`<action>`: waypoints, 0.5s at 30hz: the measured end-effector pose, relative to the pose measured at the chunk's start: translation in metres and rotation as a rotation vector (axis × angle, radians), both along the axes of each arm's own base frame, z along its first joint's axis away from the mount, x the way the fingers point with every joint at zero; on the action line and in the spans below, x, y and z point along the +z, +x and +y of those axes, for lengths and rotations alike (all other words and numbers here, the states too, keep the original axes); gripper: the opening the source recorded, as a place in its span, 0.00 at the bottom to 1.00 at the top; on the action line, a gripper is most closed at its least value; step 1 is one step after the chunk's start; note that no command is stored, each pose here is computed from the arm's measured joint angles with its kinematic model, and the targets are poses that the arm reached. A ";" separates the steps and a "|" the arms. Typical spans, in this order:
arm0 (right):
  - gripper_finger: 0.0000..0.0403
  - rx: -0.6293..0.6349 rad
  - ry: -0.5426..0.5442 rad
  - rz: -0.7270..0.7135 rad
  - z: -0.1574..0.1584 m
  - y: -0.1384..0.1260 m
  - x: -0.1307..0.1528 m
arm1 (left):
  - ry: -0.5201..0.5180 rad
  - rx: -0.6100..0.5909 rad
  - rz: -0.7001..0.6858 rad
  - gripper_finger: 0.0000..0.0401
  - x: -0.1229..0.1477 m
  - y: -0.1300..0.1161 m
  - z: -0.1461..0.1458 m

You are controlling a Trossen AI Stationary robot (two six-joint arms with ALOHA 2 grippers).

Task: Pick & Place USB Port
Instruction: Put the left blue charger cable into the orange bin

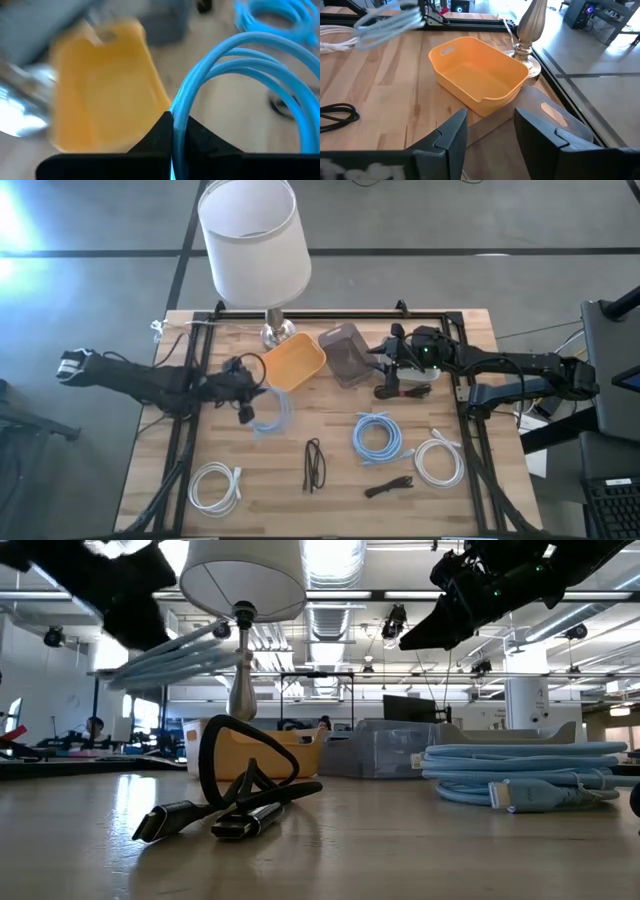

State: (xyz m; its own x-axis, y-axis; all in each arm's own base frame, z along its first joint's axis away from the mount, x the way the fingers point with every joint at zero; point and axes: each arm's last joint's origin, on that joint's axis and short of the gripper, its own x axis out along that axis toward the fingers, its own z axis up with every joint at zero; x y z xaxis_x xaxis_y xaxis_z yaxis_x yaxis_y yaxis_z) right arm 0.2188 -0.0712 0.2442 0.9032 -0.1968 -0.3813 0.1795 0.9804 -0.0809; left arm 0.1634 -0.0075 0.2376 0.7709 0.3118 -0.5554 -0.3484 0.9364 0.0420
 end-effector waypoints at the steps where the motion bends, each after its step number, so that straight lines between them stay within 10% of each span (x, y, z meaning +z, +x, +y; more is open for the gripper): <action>1: 0.38 0.000 0.000 0.000 0.000 0.000 0.000 | 0.035 0.022 -0.011 0.06 0.007 0.003 0.001; 15: 0.38 -0.003 0.007 -0.002 0.000 0.000 0.000 | 0.435 0.377 -0.023 0.08 0.040 0.057 0.014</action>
State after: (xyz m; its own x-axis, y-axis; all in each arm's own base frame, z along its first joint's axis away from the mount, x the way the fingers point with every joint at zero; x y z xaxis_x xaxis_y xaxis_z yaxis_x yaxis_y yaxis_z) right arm 0.2190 -0.0712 0.2441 0.9035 -0.1965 -0.3810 0.1822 0.9805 -0.0739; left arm 0.2208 0.0068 0.2780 0.5727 0.7631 -0.2995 -0.6600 0.6459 0.3838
